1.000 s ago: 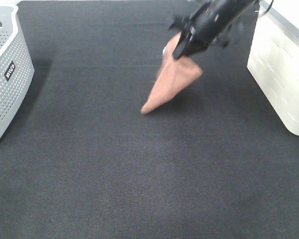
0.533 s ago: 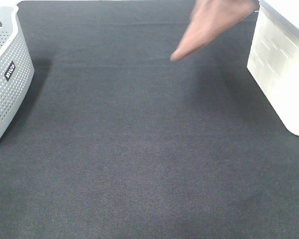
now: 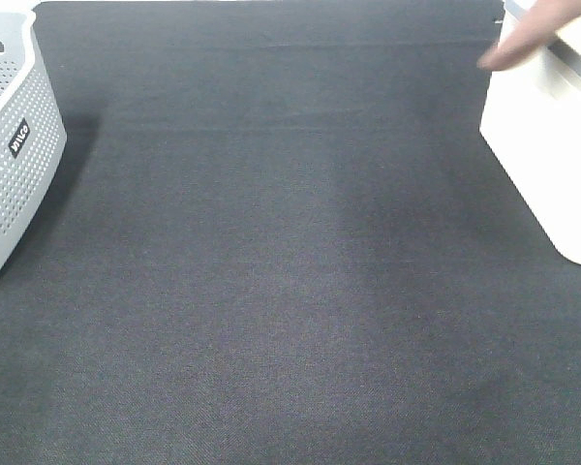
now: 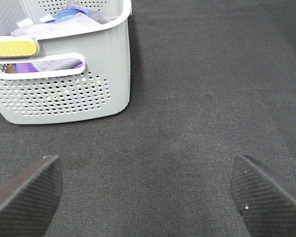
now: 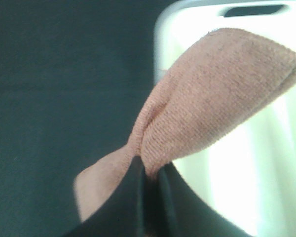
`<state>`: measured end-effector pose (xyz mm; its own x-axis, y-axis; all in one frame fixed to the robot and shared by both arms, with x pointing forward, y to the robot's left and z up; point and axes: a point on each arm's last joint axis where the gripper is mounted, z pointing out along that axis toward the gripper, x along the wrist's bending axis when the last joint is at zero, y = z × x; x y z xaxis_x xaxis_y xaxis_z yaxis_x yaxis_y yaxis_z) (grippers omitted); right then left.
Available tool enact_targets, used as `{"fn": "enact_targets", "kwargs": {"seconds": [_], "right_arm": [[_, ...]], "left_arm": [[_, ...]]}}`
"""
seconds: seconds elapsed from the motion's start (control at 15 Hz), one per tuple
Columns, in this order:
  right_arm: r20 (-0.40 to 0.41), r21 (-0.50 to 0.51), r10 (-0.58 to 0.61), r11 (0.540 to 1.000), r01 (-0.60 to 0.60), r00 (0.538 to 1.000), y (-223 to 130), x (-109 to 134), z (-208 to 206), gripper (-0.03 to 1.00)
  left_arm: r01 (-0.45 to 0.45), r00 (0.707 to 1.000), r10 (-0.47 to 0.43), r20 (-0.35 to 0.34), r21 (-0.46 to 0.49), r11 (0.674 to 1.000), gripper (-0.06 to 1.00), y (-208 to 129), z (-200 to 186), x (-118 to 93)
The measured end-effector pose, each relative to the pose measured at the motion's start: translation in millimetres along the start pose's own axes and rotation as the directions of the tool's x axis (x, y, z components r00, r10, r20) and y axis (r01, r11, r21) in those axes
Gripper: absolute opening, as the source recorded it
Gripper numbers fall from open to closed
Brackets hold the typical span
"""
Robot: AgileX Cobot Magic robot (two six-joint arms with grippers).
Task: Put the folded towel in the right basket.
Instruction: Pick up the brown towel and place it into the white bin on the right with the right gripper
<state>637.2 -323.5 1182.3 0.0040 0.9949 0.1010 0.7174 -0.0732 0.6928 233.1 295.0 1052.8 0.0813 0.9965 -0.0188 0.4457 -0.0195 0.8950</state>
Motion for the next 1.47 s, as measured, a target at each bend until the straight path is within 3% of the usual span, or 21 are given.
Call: {"fn": "enact_targets", "kwargs": {"seconds": [0.33, 0.73, 0.87, 1.07, 1.2, 1.47], "right_arm": [[0.058, -0.051, 0.190, 0.981, -0.188, 0.980, -1.1, -73.2, -10.7, 0.02], [0.056, 0.073, 0.274, 0.958, -0.277, 0.960, -16.2, -92.6, 53.2, 0.03], [0.064, 0.104, 0.310, 0.943, -0.316, 0.948, -21.5, -96.5, 69.1, 0.14], [0.071, 0.142, 0.342, 0.926, -0.349, 0.937, -26.2, -97.2, 75.1, 0.49], [0.069, 0.162, 0.353, 0.919, -0.360, 0.933, -27.5, -95.8, 73.4, 0.67], [0.021, 0.157, 0.340, 0.928, -0.339, 0.940, -22.2, -82.2, 58.6, 0.72]], "left_arm": [[0.000, 1.000, 0.000, 0.000, 0.000, 1.000, 0.88, 0.0, 0.0, 0.0], [0.000, 1.000, 0.000, 0.000, 0.000, 1.000, 0.88, 0.0, 0.0, 0.0], [0.000, 1.000, 0.000, 0.000, 0.000, 1.000, 0.88, 0.0, 0.0, 0.0], [0.000, 1.000, 0.000, 0.000, 0.000, 1.000, 0.88, 0.0, 0.0, 0.0], [0.000, 1.000, 0.000, 0.000, 0.000, 1.000, 0.88, 0.0, 0.0, 0.0], [0.000, 1.000, 0.000, 0.000, 0.000, 1.000, 0.88, 0.0, 0.0, 0.0]]}}
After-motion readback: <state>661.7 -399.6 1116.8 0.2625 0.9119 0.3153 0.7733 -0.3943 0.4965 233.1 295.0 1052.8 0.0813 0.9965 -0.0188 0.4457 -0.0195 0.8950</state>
